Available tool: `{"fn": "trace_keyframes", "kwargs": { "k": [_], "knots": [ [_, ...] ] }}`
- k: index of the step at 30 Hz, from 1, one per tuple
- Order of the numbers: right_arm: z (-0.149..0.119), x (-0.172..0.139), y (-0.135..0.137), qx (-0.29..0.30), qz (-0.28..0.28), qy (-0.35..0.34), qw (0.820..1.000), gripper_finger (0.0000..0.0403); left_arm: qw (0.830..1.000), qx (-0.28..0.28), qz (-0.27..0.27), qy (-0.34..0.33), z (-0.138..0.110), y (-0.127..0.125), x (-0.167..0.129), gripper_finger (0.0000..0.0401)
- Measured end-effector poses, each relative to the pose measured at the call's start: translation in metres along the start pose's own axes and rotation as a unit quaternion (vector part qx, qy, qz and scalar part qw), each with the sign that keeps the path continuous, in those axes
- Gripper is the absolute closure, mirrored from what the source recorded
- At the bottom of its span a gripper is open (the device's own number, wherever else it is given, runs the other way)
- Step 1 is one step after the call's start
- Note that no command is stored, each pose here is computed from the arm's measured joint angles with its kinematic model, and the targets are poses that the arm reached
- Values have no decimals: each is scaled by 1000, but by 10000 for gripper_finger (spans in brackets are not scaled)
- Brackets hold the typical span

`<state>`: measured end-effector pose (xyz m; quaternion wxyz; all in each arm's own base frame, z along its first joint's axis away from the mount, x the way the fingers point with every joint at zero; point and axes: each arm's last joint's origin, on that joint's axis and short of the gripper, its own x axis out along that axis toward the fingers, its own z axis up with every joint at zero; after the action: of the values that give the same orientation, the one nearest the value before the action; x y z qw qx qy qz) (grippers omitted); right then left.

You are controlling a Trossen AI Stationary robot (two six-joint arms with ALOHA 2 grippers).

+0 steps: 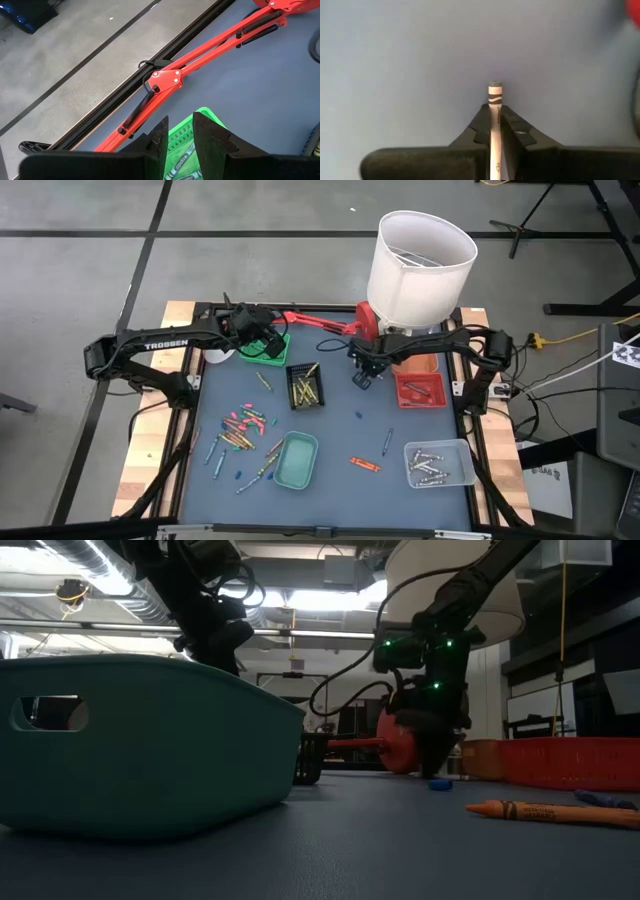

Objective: Sort crayons
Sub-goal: Put the gray crayon into the white bin

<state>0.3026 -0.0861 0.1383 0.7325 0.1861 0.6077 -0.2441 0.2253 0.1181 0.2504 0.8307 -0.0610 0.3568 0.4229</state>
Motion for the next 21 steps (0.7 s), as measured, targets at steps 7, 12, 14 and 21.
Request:
{"fn": "trace_keyframes", "kwargs": {
  "k": [7, 12, 14, 21],
  "knots": [
    [-4, -13, 6, -19, 106, 22, 994, 393, 1000, 0, 0, 0, 0, 0, 0, 328],
    [-6, -17, 15, -30, 211, 46, 976, 391, 1000, 0, 0, 0, 0, 0, 0, 328],
    [-8, -19, 21, -39, 246, 55, 967, 392, 1000, 0, 0, 0, 0, 0, 0, 328],
    [-13, -34, 54, -90, 364, 82, 923, 390, 1000, 0, 0, 0, 0, 0, 0, 328]
  ]
}}
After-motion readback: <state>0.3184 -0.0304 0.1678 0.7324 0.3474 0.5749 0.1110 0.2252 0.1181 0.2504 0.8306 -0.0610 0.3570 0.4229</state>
